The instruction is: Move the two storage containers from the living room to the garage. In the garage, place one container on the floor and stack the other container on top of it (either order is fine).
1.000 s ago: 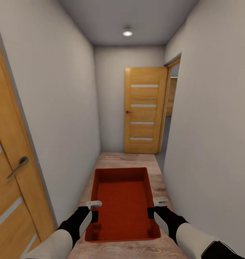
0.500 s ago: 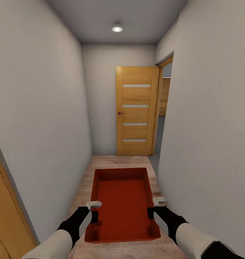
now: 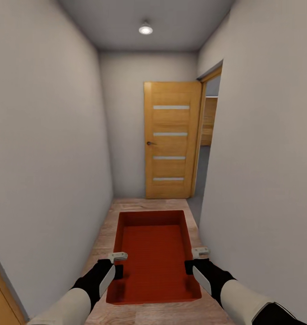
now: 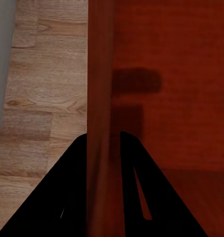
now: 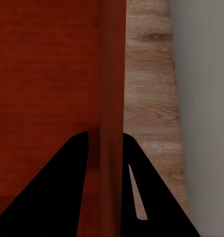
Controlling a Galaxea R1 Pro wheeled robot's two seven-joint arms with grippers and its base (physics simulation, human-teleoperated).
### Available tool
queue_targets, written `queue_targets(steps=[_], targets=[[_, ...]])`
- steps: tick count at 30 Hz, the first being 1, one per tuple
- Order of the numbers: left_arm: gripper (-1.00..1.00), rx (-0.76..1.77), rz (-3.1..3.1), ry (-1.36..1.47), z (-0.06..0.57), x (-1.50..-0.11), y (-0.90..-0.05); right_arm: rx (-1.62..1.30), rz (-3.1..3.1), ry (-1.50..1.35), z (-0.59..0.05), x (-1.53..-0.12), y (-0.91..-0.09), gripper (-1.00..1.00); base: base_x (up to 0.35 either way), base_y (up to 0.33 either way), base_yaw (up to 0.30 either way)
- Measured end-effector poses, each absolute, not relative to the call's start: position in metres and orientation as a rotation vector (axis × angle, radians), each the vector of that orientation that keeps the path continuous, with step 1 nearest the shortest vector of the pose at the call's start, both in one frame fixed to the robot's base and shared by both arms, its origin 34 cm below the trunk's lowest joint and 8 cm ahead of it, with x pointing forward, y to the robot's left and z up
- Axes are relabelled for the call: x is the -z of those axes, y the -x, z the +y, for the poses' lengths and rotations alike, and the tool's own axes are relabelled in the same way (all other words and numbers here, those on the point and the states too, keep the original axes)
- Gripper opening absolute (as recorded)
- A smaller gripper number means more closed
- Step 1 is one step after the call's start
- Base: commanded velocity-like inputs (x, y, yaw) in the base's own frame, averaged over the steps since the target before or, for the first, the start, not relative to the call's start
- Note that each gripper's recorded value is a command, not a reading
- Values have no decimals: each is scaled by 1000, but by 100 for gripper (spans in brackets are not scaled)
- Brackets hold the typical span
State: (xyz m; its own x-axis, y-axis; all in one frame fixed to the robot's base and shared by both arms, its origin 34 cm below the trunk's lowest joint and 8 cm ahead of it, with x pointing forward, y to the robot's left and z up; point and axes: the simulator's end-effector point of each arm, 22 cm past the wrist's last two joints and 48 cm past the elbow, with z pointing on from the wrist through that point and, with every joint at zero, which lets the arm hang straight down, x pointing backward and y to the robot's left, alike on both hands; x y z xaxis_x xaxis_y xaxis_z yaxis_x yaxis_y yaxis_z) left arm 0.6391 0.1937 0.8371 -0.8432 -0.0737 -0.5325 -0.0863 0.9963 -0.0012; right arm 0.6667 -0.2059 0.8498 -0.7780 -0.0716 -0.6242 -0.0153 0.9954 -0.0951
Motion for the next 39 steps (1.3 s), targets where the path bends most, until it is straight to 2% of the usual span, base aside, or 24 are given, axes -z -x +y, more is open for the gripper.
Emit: queue_targets(steps=[39], targets=[[-100,-31,2576,111,194,-838,-640,109,2459,59,-206,-850,-667,-100,323,0,0]])
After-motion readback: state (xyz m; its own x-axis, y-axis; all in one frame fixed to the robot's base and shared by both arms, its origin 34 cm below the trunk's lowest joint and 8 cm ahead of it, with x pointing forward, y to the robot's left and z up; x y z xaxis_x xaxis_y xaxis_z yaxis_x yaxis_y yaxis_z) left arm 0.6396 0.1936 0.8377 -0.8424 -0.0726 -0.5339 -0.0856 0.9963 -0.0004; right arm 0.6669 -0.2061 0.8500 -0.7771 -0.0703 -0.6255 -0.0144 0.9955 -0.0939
